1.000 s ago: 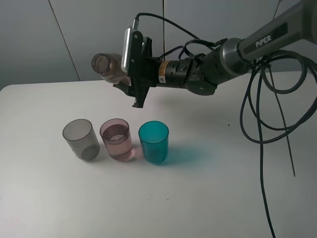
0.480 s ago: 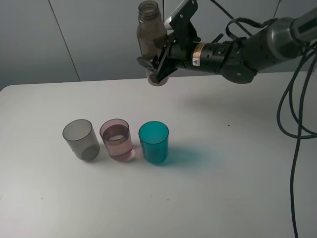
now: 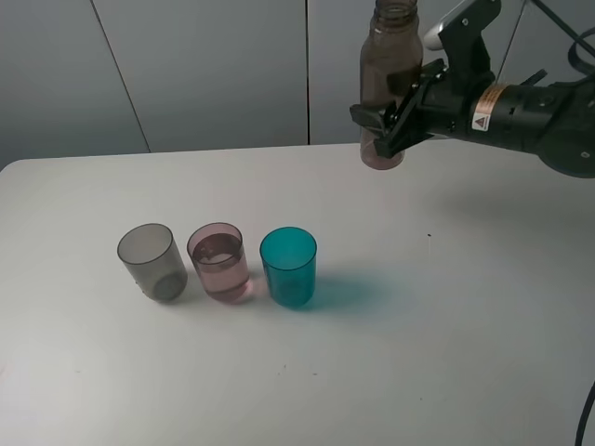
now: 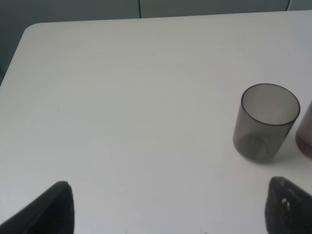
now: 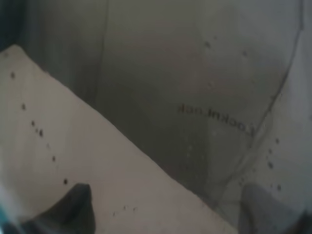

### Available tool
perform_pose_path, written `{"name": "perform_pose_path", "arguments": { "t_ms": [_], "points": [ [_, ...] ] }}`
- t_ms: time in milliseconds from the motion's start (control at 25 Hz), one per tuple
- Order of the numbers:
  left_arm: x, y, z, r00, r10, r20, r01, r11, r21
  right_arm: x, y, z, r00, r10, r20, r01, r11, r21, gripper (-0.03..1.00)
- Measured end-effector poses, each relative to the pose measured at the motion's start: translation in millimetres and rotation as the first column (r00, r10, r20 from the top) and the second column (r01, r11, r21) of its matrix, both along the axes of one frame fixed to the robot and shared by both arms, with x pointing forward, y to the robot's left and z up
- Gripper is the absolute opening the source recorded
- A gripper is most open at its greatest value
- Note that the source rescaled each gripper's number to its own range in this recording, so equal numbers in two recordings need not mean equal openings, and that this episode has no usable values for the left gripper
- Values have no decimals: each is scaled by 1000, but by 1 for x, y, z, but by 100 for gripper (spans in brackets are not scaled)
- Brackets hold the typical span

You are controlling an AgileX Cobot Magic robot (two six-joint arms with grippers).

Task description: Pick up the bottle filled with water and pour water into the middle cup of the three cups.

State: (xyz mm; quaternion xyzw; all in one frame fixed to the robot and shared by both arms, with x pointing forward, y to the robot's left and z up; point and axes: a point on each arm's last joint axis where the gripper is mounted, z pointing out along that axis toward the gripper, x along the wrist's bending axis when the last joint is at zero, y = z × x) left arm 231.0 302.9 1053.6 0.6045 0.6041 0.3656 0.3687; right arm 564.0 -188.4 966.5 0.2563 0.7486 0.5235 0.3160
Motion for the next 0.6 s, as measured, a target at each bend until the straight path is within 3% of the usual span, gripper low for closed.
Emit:
{"name": "perform_pose_path", "arguments": {
  "t_ms": [160,320,600],
  "points": [
    [0,0,0,1000,0,0,0,1000,0,2,-6,1,999,-32,-3,32,999,15,0],
    [0,0,0,1000,0,0,0,1000,0,12,-22,-13,988,-142,-66,146,987,67,0],
    [0,0,0,1000,0,0,0,1000,0,28,-49,-59,907,-345,-243,382,916,126,0]
  ]
}}
